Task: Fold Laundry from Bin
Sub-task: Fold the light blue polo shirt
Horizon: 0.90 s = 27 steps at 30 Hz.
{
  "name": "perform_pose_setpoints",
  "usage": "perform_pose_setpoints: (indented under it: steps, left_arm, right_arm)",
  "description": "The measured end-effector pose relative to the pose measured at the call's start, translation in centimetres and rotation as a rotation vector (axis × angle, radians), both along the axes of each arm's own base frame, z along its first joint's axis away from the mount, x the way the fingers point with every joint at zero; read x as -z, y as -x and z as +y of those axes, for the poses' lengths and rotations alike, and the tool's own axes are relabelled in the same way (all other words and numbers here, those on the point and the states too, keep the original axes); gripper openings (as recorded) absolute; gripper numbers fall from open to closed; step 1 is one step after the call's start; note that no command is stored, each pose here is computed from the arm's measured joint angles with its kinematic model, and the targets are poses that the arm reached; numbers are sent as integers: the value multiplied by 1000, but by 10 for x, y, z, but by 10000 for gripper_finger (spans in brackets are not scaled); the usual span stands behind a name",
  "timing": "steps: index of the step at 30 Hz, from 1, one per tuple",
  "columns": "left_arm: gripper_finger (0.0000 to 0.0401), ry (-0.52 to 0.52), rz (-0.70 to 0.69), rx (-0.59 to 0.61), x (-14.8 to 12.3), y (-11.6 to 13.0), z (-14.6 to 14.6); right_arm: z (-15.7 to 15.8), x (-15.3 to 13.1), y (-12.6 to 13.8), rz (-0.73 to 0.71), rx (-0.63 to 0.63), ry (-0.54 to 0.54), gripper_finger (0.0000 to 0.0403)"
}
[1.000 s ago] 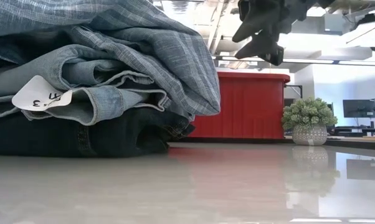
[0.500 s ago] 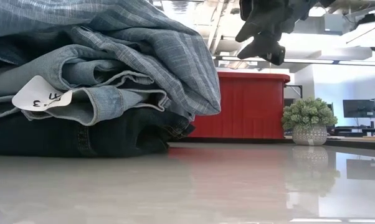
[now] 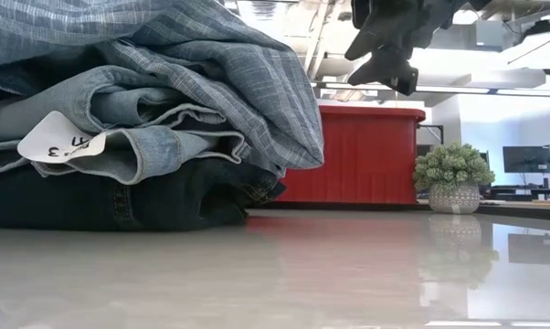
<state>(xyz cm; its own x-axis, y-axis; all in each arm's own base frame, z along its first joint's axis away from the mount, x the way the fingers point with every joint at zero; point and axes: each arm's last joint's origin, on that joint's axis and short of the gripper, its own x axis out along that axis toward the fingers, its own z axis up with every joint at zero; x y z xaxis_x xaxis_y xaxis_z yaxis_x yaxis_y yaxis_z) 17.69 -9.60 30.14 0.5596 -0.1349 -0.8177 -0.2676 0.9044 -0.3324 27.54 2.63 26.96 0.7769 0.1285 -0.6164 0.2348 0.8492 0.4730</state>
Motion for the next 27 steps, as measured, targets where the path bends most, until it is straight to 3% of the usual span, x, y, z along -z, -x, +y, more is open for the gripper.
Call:
perform_pose_setpoints:
  steps: [5, 12, 15, 22, 25, 27]
  left_arm:
    - [1, -23, 31, 12, -32, 19, 12]
    - [0, -221, 122, -57, -78, 64, 42]
    - [5, -294, 67, -83, -86, 71, 49]
    - [72, -353, 60, -83, -86, 75, 59]
    - [111, -304, 35, -182, -89, 74, 62]
    - [135, -230, -94, -257, -100, 67, 60]
  right_arm:
    - [6, -5, -3, -66, -20, -8, 196]
    - [28, -8, -21, -255, -160, 88, 196]
    - [33, 1, -32, -271, -173, 94, 195]
    - [35, 27, -52, -242, -156, 79, 195]
    - [37, 30, -52, -223, -163, 80, 195]
    - [39, 28, -51, -227, -168, 85, 195]
